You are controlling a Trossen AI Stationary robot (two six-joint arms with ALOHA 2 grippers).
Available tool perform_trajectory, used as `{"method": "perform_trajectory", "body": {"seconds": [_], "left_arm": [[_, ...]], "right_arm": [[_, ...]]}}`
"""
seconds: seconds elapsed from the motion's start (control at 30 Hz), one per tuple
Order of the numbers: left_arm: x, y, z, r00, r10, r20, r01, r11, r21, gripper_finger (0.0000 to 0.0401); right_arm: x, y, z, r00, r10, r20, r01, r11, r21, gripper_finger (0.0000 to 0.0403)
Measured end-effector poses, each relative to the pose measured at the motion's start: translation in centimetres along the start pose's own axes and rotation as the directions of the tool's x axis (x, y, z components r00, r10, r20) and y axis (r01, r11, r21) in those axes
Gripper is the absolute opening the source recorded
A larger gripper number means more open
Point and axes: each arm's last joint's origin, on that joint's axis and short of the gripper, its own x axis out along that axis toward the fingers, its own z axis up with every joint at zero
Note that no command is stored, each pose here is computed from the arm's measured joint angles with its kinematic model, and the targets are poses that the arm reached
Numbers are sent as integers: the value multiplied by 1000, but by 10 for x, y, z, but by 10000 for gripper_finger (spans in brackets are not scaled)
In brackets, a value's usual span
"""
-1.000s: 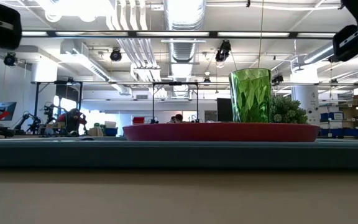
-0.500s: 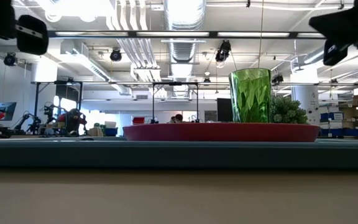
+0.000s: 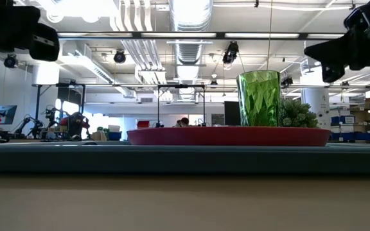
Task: Pick and place plate/cup/fork/spoon on tray
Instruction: Return to Home Position
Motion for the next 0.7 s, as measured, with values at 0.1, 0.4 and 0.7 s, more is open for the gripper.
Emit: {"method": "perform_trajectory", "body": {"seconds": [0.1, 0.4, 0.7], "left_arm": [[0, -1, -2, 1000, -20, -15, 19, 999, -34, 0], [-1, 2, -12, 991, 46, -127, -58, 994, -95, 0], [-1, 10, -14, 977, 158, -144, -170, 983, -75, 0]], "right_arm": [[0, -1, 3, 999, 33, 21, -31, 998, -56, 9], [1, -4, -2, 999, 9, -53, -9, 1000, 14, 9], [2, -4, -4, 996, 6, -90, -6, 1000, 3, 9]]}}
